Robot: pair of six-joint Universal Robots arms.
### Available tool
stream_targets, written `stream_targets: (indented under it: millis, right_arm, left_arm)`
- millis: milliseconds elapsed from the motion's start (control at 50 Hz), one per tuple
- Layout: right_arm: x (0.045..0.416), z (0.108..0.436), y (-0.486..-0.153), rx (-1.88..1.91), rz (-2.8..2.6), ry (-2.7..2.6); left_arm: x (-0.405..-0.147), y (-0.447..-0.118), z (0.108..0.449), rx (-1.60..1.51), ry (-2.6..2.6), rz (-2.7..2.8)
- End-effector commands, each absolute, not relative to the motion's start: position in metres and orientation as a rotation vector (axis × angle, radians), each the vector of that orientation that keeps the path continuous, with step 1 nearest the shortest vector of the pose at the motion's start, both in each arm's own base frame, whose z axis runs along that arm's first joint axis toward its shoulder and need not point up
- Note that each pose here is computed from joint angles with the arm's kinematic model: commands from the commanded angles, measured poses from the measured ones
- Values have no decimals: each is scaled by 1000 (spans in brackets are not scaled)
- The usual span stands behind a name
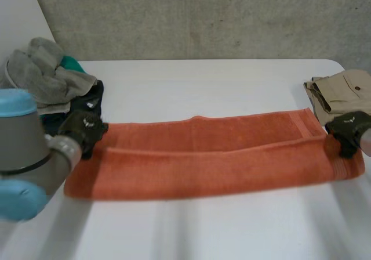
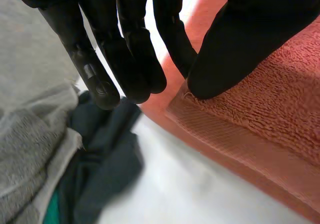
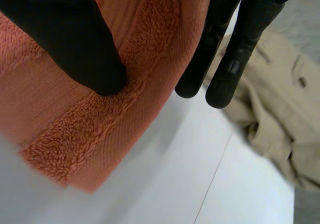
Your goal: Fold the laundry.
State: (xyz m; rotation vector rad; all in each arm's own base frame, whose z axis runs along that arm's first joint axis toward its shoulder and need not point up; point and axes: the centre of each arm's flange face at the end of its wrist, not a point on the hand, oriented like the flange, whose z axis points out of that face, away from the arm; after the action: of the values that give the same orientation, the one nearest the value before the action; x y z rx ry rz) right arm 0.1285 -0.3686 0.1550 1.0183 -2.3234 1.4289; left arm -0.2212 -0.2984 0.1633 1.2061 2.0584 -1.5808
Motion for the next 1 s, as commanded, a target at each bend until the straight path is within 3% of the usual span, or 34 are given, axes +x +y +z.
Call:
stream_targets:
  millis: [20, 500, 560, 620, 780, 880, 1000]
  right_arm:
    - [142, 154, -401, 922, 1560, -2217]
    - [180, 125, -466, 826, 1730, -1951]
    - [186, 122, -457, 844, 1718, -1984]
    - [189, 139, -441, 855, 1731, -1988]
    - [184, 180, -397, 933, 1857, -2021]
    - [152, 190, -384, 946, 1863, -2071]
    - [125, 178, -369, 1017, 1858, -2162]
  left_arm:
    - [-236, -346, 147, 1037, 2001, -1580]
    - [-258, -399, 129, 922, 1784, -1740]
    - [-270, -391, 129, 949, 1777, -1770]
    - [-280, -383, 134, 961, 1756, -1808]
    - [-275, -365, 155, 938, 1733, -1849]
    - [-268, -347, 166, 945, 1746, -1838]
    - [-257, -321, 168, 916, 1842, -1850]
